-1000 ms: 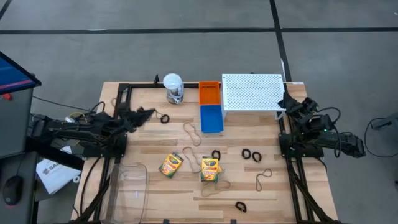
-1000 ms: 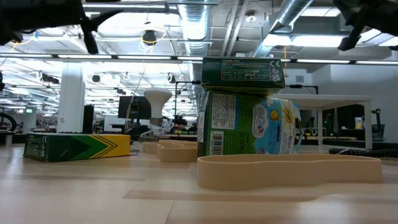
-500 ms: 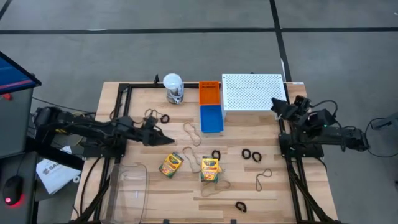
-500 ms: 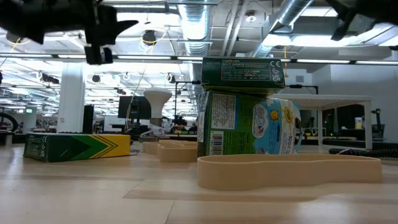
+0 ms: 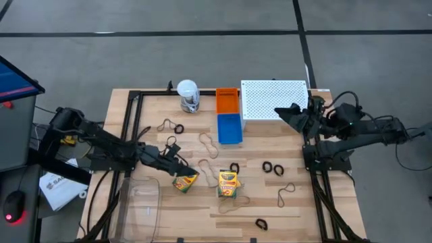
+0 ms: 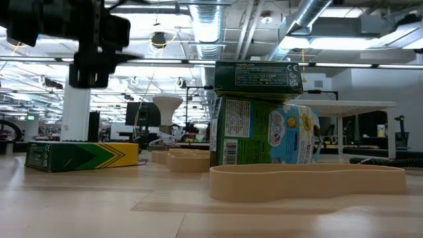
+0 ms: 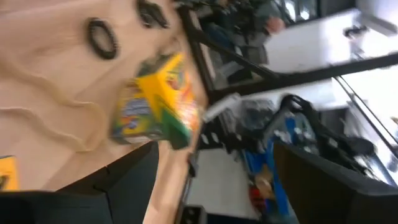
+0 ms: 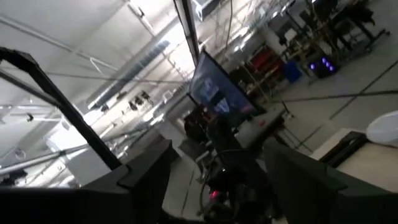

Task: Pick & Place Office Desk Supplies
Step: Put the box of crayons into the transparent bin

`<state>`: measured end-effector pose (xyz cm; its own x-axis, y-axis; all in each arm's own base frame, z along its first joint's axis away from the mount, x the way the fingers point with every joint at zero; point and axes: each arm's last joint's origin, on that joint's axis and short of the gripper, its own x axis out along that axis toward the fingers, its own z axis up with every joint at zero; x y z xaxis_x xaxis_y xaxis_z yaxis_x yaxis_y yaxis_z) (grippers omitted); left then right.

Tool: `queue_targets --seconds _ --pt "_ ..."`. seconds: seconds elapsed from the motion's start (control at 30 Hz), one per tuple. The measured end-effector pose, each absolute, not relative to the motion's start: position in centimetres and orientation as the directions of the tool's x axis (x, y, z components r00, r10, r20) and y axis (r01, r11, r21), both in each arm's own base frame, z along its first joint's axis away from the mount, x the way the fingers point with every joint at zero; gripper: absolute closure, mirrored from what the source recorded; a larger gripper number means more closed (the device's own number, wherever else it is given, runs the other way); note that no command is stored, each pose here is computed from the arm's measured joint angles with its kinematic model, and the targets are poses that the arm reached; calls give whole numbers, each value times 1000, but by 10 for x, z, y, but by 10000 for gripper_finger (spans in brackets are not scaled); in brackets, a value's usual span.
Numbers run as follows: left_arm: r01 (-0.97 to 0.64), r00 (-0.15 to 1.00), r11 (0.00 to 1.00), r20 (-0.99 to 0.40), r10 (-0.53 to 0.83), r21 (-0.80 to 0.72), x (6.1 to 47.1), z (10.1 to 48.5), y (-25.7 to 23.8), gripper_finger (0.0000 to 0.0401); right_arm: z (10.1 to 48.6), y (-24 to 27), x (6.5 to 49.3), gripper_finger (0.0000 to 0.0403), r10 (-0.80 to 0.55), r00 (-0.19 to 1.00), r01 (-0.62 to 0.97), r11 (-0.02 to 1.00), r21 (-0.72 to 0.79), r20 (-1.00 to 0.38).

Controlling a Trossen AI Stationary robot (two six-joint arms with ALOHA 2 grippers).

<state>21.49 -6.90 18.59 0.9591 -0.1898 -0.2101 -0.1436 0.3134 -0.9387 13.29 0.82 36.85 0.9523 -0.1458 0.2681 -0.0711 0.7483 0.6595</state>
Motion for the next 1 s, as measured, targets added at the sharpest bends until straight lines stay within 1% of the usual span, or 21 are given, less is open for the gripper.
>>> queue_targets --seconds 0.1,0.23,0.53,0.6,0.83,1.0 --pt "-186 956 302 -243 -164 -935 220 176 -70 91 378 12 133 159 -120 970 -49 751 658 209" --pt "-187 963 297 -235 -134 -936 228 166 -71 91 389 12 128 168 -115 972 -51 746 664 204" --pt "-206 968 275 -237 -83 -939 248 137 -60 91 388 12 128 179 -114 980 -28 734 678 164" --pt "-205 966 270 -239 -98 -941 254 134 -59 91 387 12 128 179 -115 980 -28 730 683 162" --pt "-159 957 293 -220 -189 -943 287 135 -56 91 387 12 128 179 -115 980 -27 727 686 160" --pt "-151 941 312 -232 -244 -938 308 132 -56 91 387 12 128 179 -115 981 -25 727 686 158"
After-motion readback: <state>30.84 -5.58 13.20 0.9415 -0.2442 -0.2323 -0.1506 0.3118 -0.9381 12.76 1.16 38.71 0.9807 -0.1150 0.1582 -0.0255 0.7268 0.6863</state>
